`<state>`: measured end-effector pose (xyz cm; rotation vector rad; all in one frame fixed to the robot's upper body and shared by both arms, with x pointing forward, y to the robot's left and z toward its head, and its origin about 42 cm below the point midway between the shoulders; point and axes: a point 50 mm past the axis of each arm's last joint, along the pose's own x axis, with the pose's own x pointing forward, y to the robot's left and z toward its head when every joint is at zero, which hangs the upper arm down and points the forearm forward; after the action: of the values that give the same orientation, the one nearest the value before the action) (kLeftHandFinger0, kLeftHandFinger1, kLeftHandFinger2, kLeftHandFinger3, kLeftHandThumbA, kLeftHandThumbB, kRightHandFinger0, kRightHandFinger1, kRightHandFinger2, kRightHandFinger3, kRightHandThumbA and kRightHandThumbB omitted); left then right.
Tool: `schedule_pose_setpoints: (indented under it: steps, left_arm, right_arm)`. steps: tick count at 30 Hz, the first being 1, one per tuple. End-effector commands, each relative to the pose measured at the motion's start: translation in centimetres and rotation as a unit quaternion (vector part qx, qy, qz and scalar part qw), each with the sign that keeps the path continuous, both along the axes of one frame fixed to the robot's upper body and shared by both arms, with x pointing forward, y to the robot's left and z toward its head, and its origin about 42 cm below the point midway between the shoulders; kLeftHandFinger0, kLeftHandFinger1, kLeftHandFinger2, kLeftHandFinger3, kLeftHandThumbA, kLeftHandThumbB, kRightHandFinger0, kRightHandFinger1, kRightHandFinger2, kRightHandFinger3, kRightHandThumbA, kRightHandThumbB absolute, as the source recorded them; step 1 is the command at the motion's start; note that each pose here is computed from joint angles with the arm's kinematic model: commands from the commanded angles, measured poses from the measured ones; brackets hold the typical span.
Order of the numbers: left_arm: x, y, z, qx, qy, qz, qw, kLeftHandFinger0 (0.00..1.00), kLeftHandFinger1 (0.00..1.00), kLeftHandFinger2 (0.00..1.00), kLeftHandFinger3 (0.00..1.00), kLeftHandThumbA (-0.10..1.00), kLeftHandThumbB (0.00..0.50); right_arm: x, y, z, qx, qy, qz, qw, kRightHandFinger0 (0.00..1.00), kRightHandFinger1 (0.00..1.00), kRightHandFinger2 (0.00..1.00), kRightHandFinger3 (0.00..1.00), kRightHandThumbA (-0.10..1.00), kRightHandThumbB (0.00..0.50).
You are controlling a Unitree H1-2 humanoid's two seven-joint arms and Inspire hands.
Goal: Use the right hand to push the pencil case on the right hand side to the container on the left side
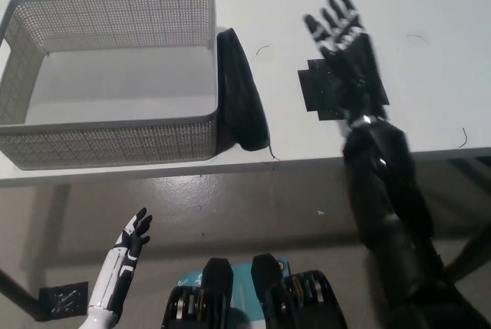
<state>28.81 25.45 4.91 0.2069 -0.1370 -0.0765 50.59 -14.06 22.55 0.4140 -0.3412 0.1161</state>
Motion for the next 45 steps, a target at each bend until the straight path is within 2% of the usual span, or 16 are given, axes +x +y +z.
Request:
schedule_pose_setpoints:
  steps: [1,8,10,15,20,21,22,23,26,30,32,34,38,43,45]
  left_arm:
    - [0.4,0.3,1.1,0.01,-0.032,-0.018,0.999,1.0,1.0,1.0,1.0,1.0,0.301]
    - [0.7,0.6,1.3,0.019,-0.037,-0.013,0.999,1.0,1.0,1.0,1.0,1.0,0.288]
    - [0.6,0.7,1.3,0.016,-0.036,-0.014,0.999,1.0,1.0,1.0,1.0,1.0,0.285]
    - [1.0,0.5,1.5,0.016,-0.039,-0.011,0.999,1.0,1.0,1.0,1.0,1.0,0.295]
    - [0.8,0.4,1.2,0.007,-0.035,-0.01,0.999,1.0,1.0,1.0,1.0,1.0,0.289]
    - [0.7,0.5,1.1,0.007,-0.034,-0.009,0.999,1.0,1.0,1.0,1.0,1.0,0.288]
    - [0.6,0.5,1.2,0.009,-0.034,-0.008,0.999,1.0,1.0,1.0,1.0,1.0,0.285]
    - [0.7,0.5,1.2,0.009,-0.035,-0.006,0.999,1.0,1.0,1.0,1.0,1.0,0.284]
    - [0.9,0.7,1.3,0.002,-0.036,-0.002,0.999,1.0,1.0,1.0,1.0,1.0,0.283]
    - [1.3,1.0,1.6,0.001,-0.041,0.0,0.999,1.0,1.0,1.0,1.0,1.0,0.283]
    - [1.5,1.0,1.7,0.002,-0.042,0.0,0.999,1.0,1.0,1.0,1.0,1.0,0.277]
    - [1.6,1.0,1.8,0.0,-0.044,0.002,0.999,1.0,1.0,1.0,1.0,1.0,0.276]
    - [1.9,1.1,2.0,0.0,-0.047,0.004,0.999,1.0,1.0,1.0,1.0,1.0,0.269]
    - [2.2,1.3,2.1,-0.004,-0.049,0.006,0.999,1.0,1.0,1.0,1.0,1.0,0.265]
    - [2.4,1.3,2.3,-0.005,-0.05,0.007,0.999,1.0,1.0,1.0,1.0,1.0,0.279]
  right_arm:
    - [-7.2,-5.2,10.3,-0.06,-0.195,-0.021,0.979,1.0,1.0,1.0,1.0,1.0,0.313]
    - [-13.4,-7.6,7.9,-0.103,-0.219,-0.027,0.97,1.0,1.0,1.0,1.0,1.0,0.31]
    - [-14.8,-8.0,6.9,-0.112,-0.214,-0.023,0.97,1.0,1.0,1.0,1.0,1.0,0.292]
    - [-17.8,-9.2,2.7,-0.133,-0.178,-0.021,0.975,1.0,1.0,1.0,1.0,1.0,0.29]
    - [-19.6,-9.8,-1.6,-0.136,-0.132,-0.025,0.982,1.0,1.0,1.0,1.0,1.0,0.229]
    - [-19.8,-9.8,-2.3,-0.135,-0.124,-0.023,0.983,1.0,1.0,1.0,1.0,1.0,0.227]
    - [-20.2,-9.8,-3.4,-0.131,-0.098,-0.021,0.986,1.0,1.0,1.0,1.0,1.0,0.251]
    - [-20.4,-9.8,-4.1,-0.13,-0.084,-0.018,0.988,1.0,1.0,1.0,1.0,1.0,0.254]
    - [-20.7,-9.7,-6.2,-0.139,-0.059,-0.017,0.988,1.0,1.0,1.0,1.0,1.0,0.222]
    - [-20.4,-8.8,-8.9,-0.157,-0.018,-0.008,0.987,1.0,1.0,1.0,1.0,1.0,0.246]
    - [-20.2,-8.4,-10.0,-0.169,-0.01,0.003,0.986,1.0,1.0,1.0,1.0,1.0,0.216]
    - [-20.2,-8.0,-11.2,-0.174,0.005,0.016,0.985,1.0,1.0,1.0,1.0,1.0,0.22]
    - [-19.2,-6.8,-12.6,-0.164,0.027,0.039,0.985,1.0,1.0,1.0,1.0,1.0,0.185]
    - [-18.0,-6.1,-13.7,-0.159,0.047,0.045,0.985,1.0,1.0,1.0,1.0,1.0,0.176]
    - [-17.6,-6.0,-13.9,-0.159,0.053,0.043,0.985,1.0,1.0,1.0,1.0,1.0,0.172]
